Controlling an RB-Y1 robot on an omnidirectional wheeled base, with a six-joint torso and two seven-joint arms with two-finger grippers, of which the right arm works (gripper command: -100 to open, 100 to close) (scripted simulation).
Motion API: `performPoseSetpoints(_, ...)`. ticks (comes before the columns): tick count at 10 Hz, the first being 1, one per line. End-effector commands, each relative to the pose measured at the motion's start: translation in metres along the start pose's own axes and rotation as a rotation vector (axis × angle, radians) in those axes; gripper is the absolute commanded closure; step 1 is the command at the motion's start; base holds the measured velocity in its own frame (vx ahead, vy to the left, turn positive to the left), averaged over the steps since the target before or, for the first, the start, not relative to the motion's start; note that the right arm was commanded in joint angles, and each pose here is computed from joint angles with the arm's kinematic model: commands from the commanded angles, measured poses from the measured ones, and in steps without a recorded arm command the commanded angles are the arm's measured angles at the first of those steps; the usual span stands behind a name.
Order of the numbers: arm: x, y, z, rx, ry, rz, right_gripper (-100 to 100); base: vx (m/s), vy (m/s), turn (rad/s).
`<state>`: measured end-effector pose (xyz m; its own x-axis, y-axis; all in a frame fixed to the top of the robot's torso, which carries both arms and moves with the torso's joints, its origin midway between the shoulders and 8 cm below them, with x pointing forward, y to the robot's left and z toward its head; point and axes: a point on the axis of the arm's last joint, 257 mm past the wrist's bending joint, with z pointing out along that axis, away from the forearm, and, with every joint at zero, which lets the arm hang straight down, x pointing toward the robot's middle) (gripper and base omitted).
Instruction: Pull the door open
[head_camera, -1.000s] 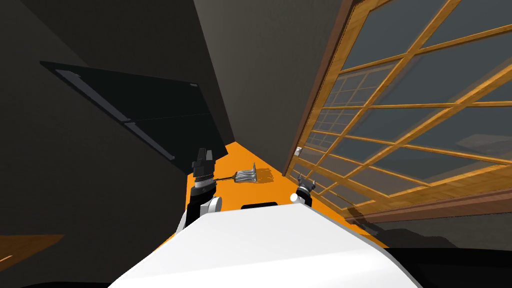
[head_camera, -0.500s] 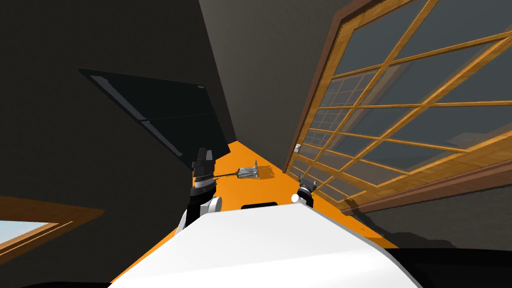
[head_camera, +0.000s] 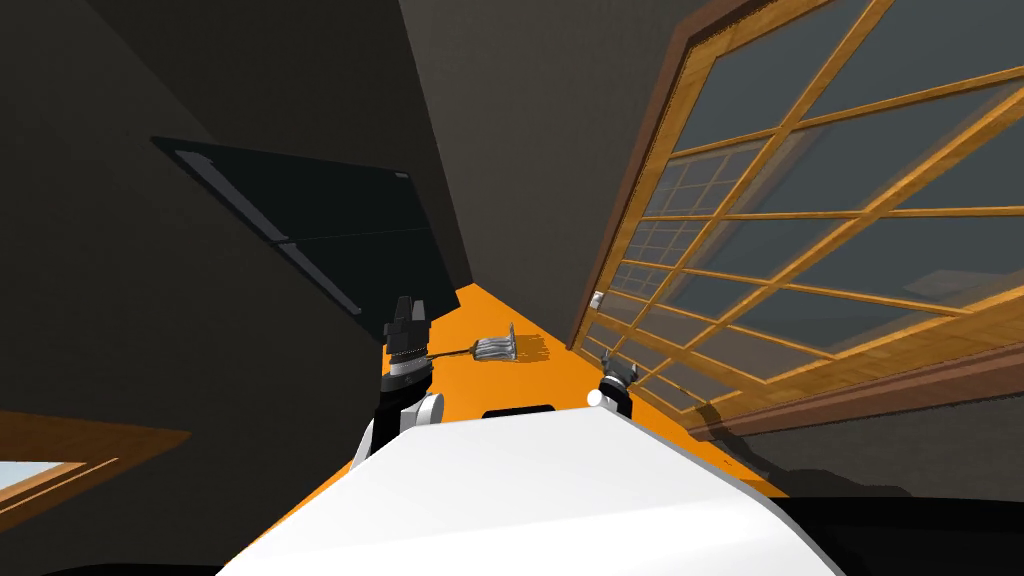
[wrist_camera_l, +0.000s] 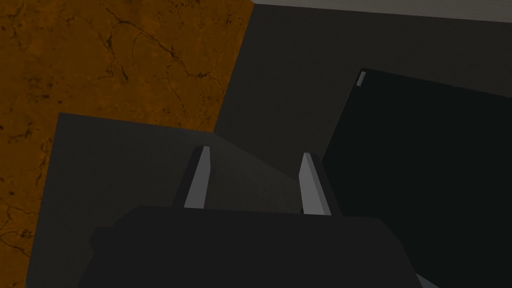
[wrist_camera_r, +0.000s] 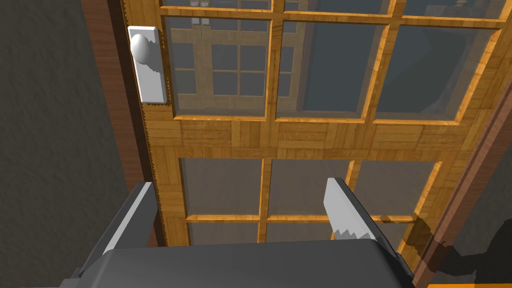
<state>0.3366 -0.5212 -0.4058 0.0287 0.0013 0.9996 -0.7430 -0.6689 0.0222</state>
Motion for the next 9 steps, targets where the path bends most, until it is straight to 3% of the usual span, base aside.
performPoseSetpoints(1,0.0008,0.0017,0.0011,0.0,0.002,0.002,-100,0.211,-0.102,-0.008)
performPoseSetpoints(9,0.0037,0.0064,0.0045,-0.002,0.01,0.011,-100,0.216,-0.08,-0.009)
